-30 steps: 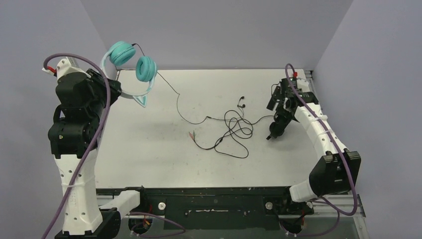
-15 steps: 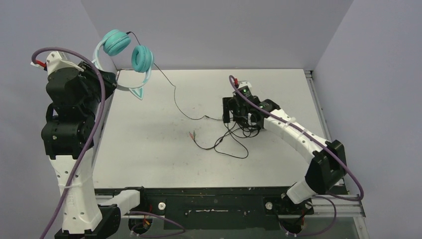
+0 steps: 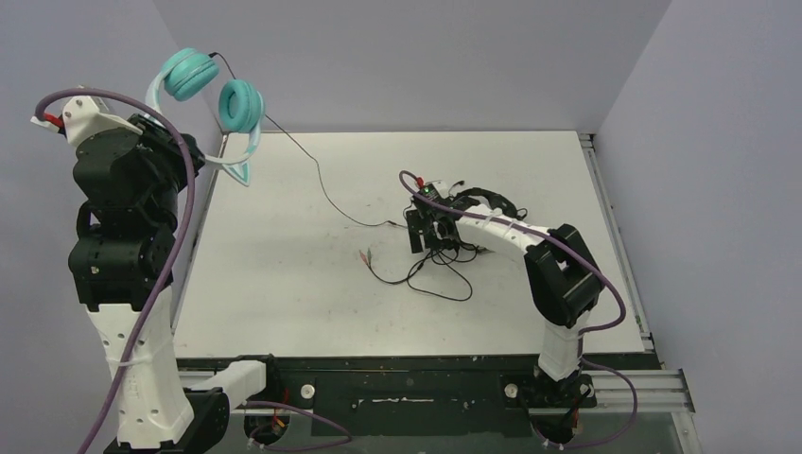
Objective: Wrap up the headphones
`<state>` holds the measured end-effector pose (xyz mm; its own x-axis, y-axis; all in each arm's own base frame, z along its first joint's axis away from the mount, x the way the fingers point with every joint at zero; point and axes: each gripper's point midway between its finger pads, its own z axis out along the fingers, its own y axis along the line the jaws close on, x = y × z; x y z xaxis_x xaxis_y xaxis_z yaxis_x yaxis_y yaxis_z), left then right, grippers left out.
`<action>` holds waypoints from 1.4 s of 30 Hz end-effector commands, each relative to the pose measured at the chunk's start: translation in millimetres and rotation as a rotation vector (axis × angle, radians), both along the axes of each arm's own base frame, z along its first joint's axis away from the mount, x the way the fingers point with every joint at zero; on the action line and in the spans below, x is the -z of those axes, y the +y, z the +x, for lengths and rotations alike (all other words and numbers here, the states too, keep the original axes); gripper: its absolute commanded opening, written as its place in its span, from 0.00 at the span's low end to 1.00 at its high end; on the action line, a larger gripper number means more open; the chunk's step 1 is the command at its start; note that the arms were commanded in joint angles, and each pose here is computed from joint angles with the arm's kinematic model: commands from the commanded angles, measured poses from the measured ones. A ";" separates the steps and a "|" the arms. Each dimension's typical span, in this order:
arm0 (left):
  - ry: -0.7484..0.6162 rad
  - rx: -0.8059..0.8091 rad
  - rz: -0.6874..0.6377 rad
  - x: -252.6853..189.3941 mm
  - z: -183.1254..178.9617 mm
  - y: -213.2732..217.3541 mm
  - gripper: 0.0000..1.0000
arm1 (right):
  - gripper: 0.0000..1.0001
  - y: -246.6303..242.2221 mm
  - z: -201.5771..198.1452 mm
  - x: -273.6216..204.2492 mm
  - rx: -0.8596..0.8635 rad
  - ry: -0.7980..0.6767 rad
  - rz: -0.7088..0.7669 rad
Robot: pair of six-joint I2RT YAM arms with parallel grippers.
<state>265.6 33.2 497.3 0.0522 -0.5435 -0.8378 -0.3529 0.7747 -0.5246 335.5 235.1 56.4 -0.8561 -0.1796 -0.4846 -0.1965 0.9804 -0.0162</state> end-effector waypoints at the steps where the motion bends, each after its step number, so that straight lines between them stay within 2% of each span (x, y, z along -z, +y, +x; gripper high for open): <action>1: -0.226 -0.092 0.065 -67.5 -22.6 18.7 0.07 | 0.81 -4.9 24.9 -0.3 0.076 -0.074 0.034; 5: -0.232 -0.202 0.157 -82.4 -40.0 40.2 0.08 | 0.77 -22.8 24.1 29.3 0.115 -0.015 0.026; 10: -0.240 -0.386 0.230 -95.4 -68.7 70.3 0.09 | 0.50 -60.2 27.3 43.8 0.212 0.031 0.017; 14: -0.218 -0.482 0.278 -97.6 -80.1 84.2 0.10 | 0.18 -120.0 32.4 31.7 0.365 0.021 -0.019; 16: -0.204 -0.534 0.299 -99.1 -86.6 90.6 0.11 | 0.04 -166.3 35.0 16.8 0.497 -0.004 -0.027; 20: -0.192 -0.583 0.322 -99.8 -92.9 95.7 0.11 | 0.00 -232.0 37.6 -19.1 0.692 -0.083 0.015; 24: -0.229 -0.493 0.292 -95.0 -81.5 83.0 0.11 | 0.00 -239.2 49.0 -45.0 0.673 -0.139 0.069; 26: -0.245 -0.405 0.261 -89.1 -68.5 69.8 0.11 | 0.09 -226.3 54.7 -49.5 0.615 -0.127 0.111; 30: -0.238 -0.140 0.162 -69.7 -30.7 25.1 0.11 | 0.56 -193.1 61.7 -63.6 0.487 -0.156 0.190; 32: -0.200 0.010 0.087 -50.4 -9.0 -3.7 0.11 | 0.68 -167.8 63.0 -76.5 0.397 -0.184 0.244; 35: -0.108 0.226 -0.047 -11.7 19.9 -49.4 0.11 | 0.77 -132.2 62.3 -92.0 0.278 -0.209 0.308; 39: 0.007 0.470 -0.243 33.3 42.1 -104.4 0.11 | 0.85 -68.9 50.4 -122.2 0.007 -0.241 0.539; 42: 0.119 0.617 -0.406 76.4 52.9 -140.0 0.11 | 0.90 -41.0 39.6 -157.0 -0.115 -0.296 0.681</action>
<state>310.5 -35.9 440.8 -0.1905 -0.6025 -0.7750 -0.1485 0.7981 -0.5840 381.5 148.5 143.8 -0.7726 0.1720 -0.6111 -0.1009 0.9171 0.3857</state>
